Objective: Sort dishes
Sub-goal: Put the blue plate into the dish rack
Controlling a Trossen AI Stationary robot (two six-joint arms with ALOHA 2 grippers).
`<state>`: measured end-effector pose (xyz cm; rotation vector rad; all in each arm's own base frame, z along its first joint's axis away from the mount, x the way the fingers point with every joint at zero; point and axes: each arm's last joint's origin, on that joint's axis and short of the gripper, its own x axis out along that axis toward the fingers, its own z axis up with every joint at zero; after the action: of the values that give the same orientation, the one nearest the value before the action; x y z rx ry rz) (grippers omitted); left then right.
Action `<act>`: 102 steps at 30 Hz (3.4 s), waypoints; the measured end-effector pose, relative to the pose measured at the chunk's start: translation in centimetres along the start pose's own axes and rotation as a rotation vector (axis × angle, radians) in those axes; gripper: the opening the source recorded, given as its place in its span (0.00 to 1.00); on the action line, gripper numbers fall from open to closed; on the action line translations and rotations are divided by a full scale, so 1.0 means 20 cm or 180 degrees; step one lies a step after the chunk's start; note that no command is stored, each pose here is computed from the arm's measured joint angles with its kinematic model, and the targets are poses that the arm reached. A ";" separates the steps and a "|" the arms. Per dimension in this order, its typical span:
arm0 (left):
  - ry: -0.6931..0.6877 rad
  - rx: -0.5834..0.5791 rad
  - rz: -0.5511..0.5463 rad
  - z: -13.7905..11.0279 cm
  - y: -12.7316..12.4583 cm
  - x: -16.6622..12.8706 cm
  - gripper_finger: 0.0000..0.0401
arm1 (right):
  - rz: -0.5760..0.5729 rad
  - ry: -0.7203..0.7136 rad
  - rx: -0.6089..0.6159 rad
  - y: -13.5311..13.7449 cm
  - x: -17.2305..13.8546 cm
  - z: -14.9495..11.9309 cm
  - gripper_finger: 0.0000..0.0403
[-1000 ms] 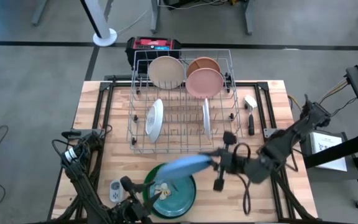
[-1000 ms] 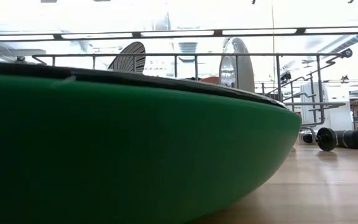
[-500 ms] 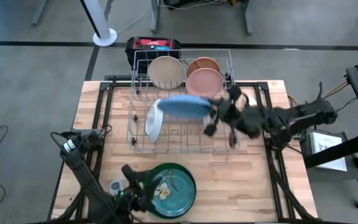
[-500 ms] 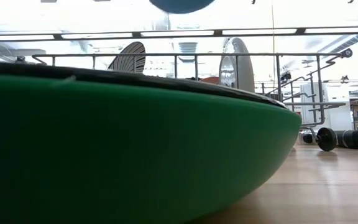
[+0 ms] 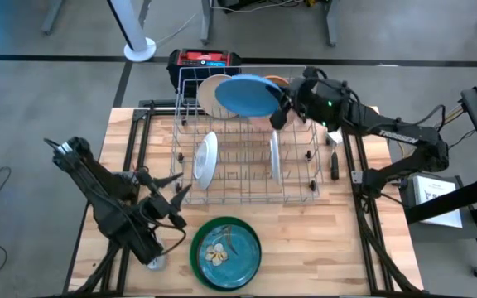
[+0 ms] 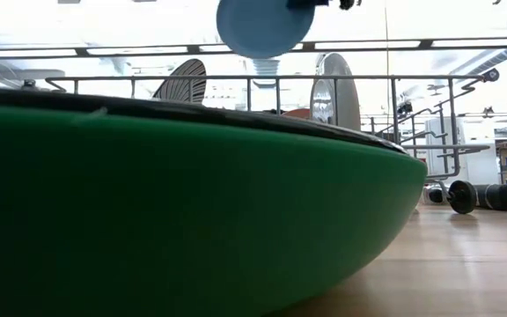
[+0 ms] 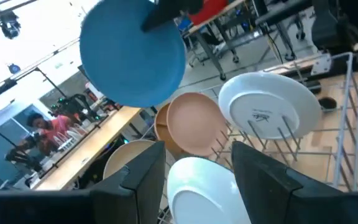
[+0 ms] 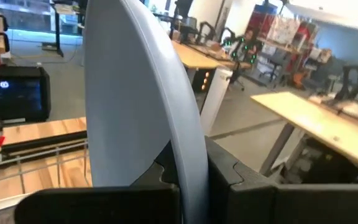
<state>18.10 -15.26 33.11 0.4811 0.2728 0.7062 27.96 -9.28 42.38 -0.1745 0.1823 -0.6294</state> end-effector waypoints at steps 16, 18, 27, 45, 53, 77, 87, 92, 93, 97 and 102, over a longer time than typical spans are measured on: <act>-0.0099 -0.0607 0.0390 0.01 0.15 0.09 0.43 | -0.0026 0.0607 0.0011 -0.06 0.27 -0.22 0.04; -0.0070 -0.0537 0.0437 0.01 0.16 0.11 0.43 | -0.0016 0.0660 -0.0010 -0.05 0.31 -0.25 0.04; -0.0042 -0.0460 0.0483 0.00 0.24 0.12 0.43 | -0.0037 0.0745 -0.0239 -0.01 0.45 -0.35 0.05; -0.0031 -0.0330 0.0483 -0.02 0.27 0.11 0.43 | 0.0088 0.1065 -0.0597 0.05 0.66 -0.37 0.04; -0.0027 -0.0281 0.0483 -0.02 0.28 0.11 0.43 | 0.0132 0.1122 -0.0631 0.05 0.67 -0.38 0.04; -0.0028 -0.0299 0.0482 -0.02 0.28 0.11 0.43 | 0.0326 0.1278 -0.0649 0.10 0.73 -0.48 0.04; -0.0028 -0.0300 0.0481 -0.02 0.28 0.11 0.43 | 0.0355 0.1255 -0.0808 0.12 0.77 -0.51 0.04; -0.0028 -0.0299 0.0481 -0.02 0.28 0.11 0.43 | 0.0348 0.1233 -0.0813 0.12 0.77 -0.51 0.04; -0.0028 -0.0300 0.0481 -0.02 0.28 0.11 0.43 | 0.0349 0.1239 -0.0812 0.12 0.78 -0.51 0.04; -0.0028 -0.0299 0.0481 -0.02 0.28 0.11 0.43 | 0.0345 0.1253 -0.0785 0.14 0.81 -0.55 0.04; -0.0028 -0.0300 0.0481 -0.02 0.28 0.11 0.43 | 0.0344 0.1270 -0.0769 0.15 0.83 -0.58 0.04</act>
<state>16.50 -10.01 35.41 0.4178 0.1951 0.8603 40.34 -18.09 28.61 -0.2689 0.6502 -0.5283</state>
